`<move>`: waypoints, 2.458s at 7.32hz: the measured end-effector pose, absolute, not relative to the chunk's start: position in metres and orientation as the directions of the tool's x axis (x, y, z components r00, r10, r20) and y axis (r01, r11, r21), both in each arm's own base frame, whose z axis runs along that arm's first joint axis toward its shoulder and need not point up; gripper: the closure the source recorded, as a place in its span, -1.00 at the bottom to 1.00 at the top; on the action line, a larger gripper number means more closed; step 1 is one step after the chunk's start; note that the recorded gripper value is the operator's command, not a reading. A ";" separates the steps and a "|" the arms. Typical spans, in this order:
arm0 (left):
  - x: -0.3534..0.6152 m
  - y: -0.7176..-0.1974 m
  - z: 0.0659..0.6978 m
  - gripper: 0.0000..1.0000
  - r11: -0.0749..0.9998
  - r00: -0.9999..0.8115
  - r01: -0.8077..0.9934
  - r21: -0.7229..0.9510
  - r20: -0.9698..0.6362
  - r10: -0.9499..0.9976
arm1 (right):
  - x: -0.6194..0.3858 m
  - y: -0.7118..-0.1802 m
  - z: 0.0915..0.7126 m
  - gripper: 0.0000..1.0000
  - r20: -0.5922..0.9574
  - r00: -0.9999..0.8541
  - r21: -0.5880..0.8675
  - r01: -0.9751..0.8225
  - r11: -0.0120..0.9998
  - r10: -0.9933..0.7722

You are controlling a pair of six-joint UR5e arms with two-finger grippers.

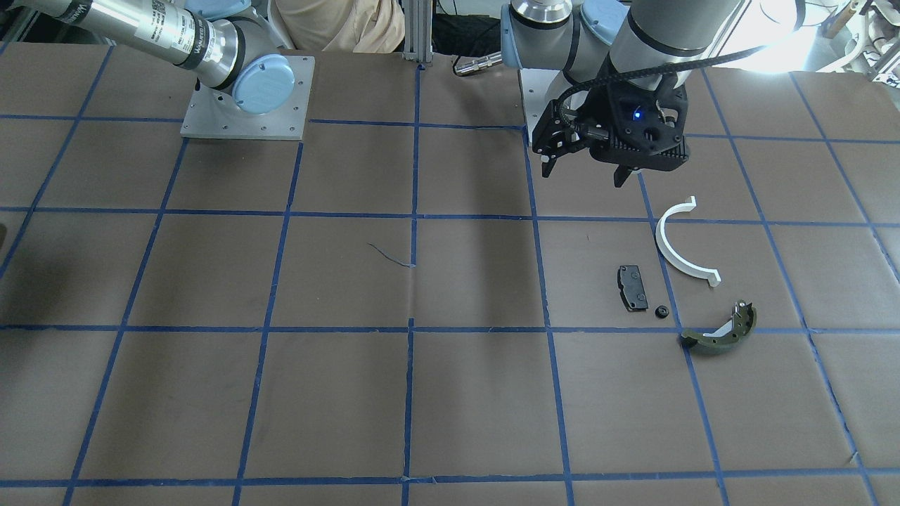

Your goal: Place bearing gear from tray to pile

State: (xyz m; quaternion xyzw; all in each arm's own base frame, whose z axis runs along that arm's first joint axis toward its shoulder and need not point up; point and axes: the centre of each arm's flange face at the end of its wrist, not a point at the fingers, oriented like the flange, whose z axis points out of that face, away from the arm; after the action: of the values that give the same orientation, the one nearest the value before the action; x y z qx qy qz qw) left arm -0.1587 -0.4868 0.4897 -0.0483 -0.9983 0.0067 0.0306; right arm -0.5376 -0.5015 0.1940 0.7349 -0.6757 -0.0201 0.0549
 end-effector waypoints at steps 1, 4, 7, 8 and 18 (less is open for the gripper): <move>-0.158 -0.489 0.490 -1.00 0.994 -0.993 0.099 -0.040 0.056 0.102 | -0.535 -0.499 0.206 1.00 0.032 0.045 0.109 -0.993 -0.041 -0.998; -0.155 -0.490 0.491 -1.00 0.992 -0.993 0.109 -0.055 0.048 0.112 | -0.514 -0.497 0.253 1.00 0.001 -0.136 0.103 -0.985 0.136 -0.991; -0.153 -0.490 0.491 -1.00 0.991 -0.992 0.120 -0.053 0.042 0.122 | -0.463 -0.514 0.281 1.00 -0.010 -0.383 0.086 -0.921 0.381 -0.924; -0.153 -0.490 0.491 -1.00 0.991 -0.992 0.120 -0.053 0.040 0.122 | -0.444 -0.513 0.285 1.00 -0.017 -0.453 0.078 -0.889 0.451 -0.891; -0.151 -0.489 0.491 -1.00 0.992 -0.992 0.119 -0.051 0.036 0.120 | -0.035 -0.512 0.297 1.00 0.031 -0.865 0.000 -0.501 0.865 -0.501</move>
State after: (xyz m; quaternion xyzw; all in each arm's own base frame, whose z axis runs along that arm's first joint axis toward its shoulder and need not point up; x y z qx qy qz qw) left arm -0.1514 -0.4893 0.4912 -0.0599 -0.9977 0.0243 0.0197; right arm -0.0352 -0.5122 0.2968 0.2593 -0.9657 0.0040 0.0151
